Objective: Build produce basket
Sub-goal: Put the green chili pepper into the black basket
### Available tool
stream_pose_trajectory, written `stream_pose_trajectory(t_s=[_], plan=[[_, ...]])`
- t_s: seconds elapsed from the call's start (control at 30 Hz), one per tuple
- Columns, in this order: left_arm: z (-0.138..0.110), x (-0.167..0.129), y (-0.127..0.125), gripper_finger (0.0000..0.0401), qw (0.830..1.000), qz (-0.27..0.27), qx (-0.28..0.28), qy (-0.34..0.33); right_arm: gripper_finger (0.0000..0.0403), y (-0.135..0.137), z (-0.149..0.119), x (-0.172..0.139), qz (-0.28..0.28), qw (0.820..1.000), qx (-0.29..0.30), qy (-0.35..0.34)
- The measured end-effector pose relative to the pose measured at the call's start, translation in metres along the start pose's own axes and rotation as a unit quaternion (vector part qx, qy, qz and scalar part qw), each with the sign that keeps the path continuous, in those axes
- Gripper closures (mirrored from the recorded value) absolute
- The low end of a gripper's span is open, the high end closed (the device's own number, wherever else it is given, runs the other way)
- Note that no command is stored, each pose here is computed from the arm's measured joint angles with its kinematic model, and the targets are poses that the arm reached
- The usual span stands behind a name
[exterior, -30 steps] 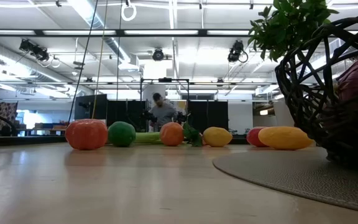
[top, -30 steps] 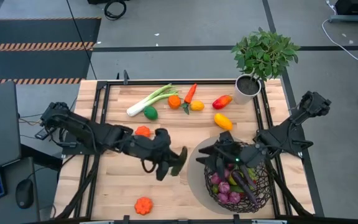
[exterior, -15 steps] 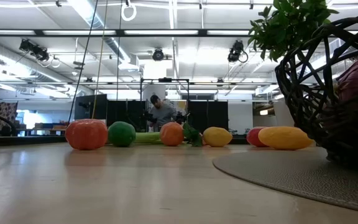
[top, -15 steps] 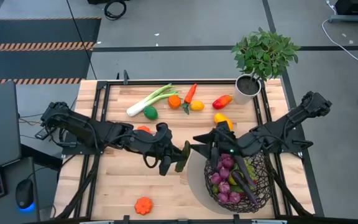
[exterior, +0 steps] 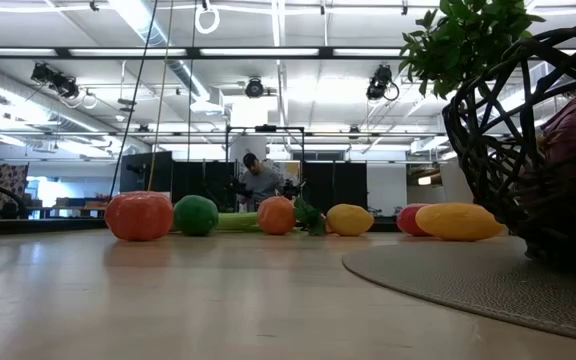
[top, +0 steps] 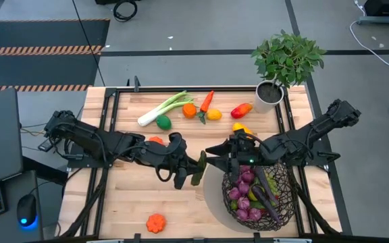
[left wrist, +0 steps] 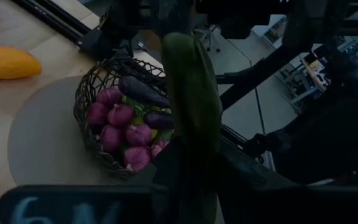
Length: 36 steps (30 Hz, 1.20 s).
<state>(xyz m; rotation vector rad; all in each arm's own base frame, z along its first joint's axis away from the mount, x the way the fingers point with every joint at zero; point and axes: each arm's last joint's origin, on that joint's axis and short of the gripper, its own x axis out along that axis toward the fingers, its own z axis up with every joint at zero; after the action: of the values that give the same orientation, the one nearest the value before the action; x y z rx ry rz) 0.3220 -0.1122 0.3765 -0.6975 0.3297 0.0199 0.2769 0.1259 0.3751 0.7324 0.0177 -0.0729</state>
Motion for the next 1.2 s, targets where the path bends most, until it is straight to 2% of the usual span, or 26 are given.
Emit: stream_pose_trajectory(t_s=[0.3, 0.57, 0.7, 1.03, 1.2], plan=[[0.005, 0.0, -0.004, 0.0319, 0.999, -0.022, -0.009, -0.026, 0.0149, -0.005, -0.011, 0.015, -0.003, 1.0, 0.018, 0.006], [0.008, 0.001, -0.002, 0.0316, 0.999, -0.019, -0.011, -0.031, 0.0159, -0.007, -0.012, 0.019, -0.007, 1.0, 0.021, -0.001], [0.009, 0.001, -0.002, 0.0317, 0.999, -0.021, -0.012, -0.034, 0.0194, -0.005, -0.01, 0.019, 0.004, 1.0, 0.006, -0.01], [0.01, 0.001, -0.003, 0.0313, 0.999, -0.025, -0.012, -0.04, 0.0337, -0.005, -0.01, 0.02, 0.018, 1.0, -0.004, 0.002], [0.01, 0.001, -0.003, 0.03, 0.999, -0.015, -0.003, -0.047, 0.0342, -0.005, -0.01, 0.02, 0.017, 1.0, -0.008, 0.002]])
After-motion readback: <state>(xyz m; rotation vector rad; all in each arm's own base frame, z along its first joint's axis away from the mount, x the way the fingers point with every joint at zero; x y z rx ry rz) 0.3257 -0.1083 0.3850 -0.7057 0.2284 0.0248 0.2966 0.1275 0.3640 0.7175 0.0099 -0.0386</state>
